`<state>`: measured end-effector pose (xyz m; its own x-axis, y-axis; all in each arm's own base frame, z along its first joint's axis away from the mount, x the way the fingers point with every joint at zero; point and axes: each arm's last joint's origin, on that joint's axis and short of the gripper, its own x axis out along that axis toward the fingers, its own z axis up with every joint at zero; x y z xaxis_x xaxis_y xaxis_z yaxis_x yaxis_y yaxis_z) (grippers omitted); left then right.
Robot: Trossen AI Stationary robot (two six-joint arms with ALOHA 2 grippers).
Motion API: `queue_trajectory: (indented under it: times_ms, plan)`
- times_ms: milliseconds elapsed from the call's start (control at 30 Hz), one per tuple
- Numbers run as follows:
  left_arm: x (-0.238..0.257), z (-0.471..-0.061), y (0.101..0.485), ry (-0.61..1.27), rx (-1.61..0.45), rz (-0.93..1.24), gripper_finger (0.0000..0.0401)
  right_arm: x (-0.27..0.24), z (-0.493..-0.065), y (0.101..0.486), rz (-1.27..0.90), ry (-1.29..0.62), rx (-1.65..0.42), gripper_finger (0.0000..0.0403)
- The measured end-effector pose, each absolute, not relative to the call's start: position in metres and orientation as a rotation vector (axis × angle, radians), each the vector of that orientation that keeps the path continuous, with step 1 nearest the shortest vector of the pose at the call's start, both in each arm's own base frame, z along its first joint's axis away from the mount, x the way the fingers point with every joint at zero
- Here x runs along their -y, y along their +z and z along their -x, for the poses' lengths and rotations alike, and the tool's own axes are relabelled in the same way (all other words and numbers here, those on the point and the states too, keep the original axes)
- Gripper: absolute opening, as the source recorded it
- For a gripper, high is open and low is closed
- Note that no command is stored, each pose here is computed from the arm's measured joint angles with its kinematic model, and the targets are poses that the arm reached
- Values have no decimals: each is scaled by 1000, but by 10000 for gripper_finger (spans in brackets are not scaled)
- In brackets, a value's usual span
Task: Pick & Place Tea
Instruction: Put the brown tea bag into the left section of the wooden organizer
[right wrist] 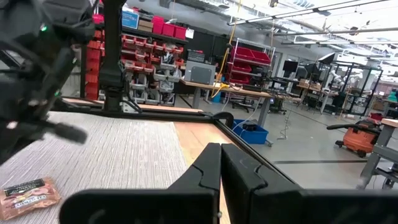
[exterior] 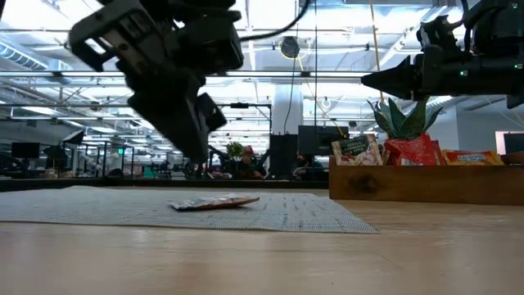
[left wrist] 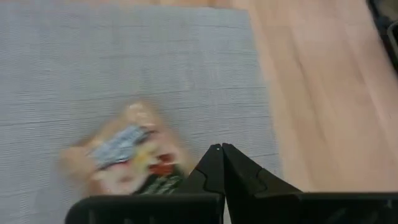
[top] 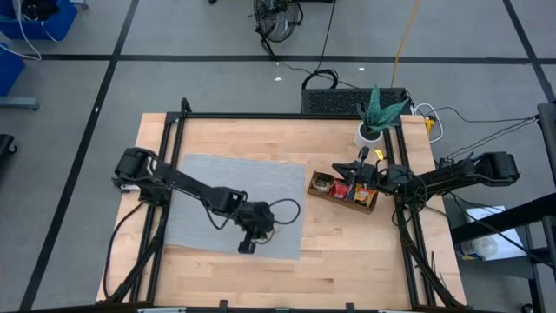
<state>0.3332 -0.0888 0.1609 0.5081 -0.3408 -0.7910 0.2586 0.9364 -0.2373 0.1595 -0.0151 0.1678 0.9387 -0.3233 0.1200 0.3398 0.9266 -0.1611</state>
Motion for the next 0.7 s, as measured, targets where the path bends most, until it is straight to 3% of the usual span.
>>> queue_trajectory:
  times_ms: [300, 700]
  plan:
    - [99, -344, 146, -424, -924, 116, 2, 15, -159, 168, 178, -340, 97, 0]
    - [94, -340, 141, -316, -984, 96, 1, 15, -159, 168, 178, -339, 97, 0]
